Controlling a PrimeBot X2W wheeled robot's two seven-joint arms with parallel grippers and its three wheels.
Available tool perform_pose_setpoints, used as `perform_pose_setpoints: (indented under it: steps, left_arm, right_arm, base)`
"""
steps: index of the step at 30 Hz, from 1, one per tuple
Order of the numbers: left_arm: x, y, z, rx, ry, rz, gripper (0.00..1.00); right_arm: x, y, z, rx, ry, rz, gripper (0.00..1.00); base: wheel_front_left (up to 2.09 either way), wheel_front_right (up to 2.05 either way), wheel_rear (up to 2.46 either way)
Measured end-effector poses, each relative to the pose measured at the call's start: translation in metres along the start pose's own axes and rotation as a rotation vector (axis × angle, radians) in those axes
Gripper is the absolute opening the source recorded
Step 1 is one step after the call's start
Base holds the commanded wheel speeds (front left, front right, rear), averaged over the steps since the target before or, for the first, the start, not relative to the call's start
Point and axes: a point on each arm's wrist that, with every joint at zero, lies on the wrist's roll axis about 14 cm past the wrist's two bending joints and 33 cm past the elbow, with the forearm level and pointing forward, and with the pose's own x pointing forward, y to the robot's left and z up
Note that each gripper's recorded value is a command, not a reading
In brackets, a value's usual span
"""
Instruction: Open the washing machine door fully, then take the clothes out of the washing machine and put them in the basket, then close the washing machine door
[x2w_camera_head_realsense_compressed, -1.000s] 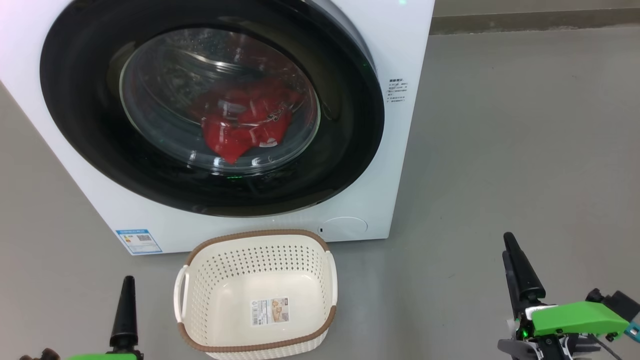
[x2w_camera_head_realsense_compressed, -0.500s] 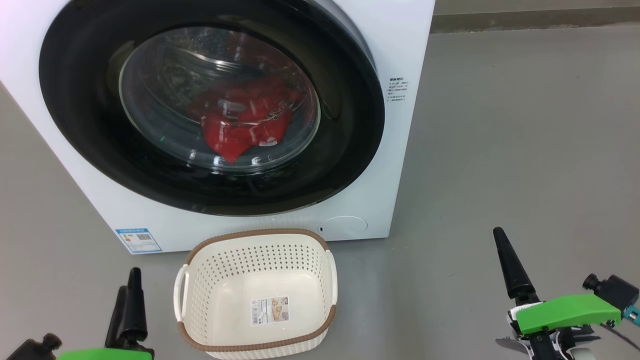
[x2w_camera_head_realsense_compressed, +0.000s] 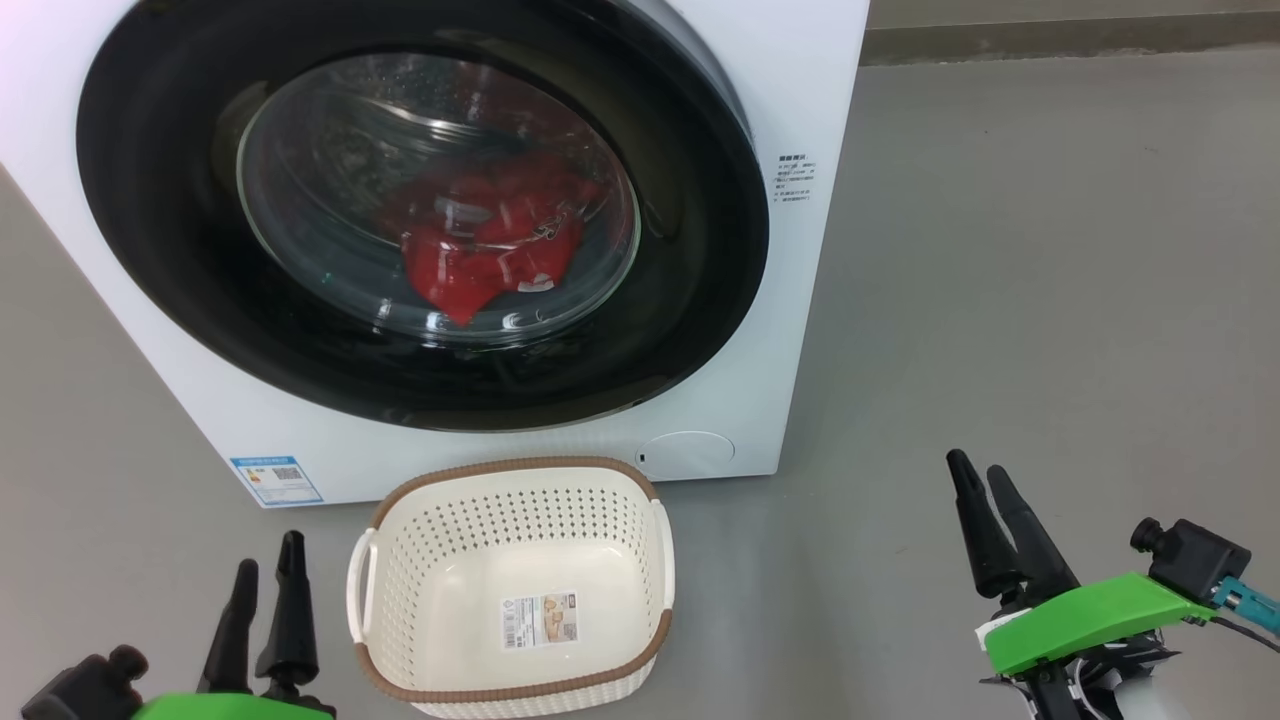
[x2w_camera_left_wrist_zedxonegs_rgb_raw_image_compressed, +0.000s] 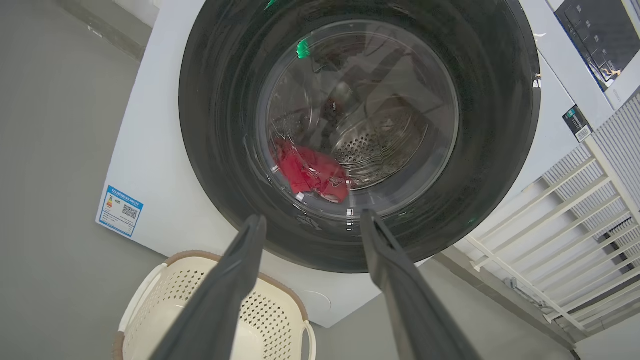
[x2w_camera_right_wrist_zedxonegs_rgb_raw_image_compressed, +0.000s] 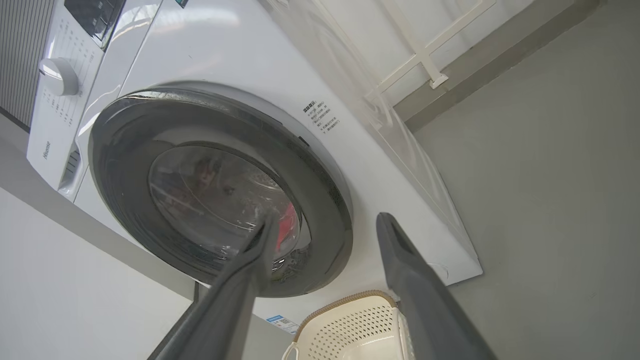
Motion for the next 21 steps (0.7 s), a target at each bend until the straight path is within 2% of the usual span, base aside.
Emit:
perform_pose_setpoints:
  steps: [12, 21]
  left_arm:
    - [-0.001, -0.002, -0.002, 0.222, 0.0, -0.023, 1.0]
    - [-0.002, -0.007, -0.001, 0.327, -0.013, -0.047, 1.0]
  right_arm:
    - [0.003, 0.011, -0.002, -0.192, 0.002, 0.048, 1.0]
    - [0.003, 0.007, -0.008, -0.314, 0.017, 0.053, 1.0]
  base:
    - [0.0, 0.0, 0.0]
    - [0.0, 0.0, 0.0]
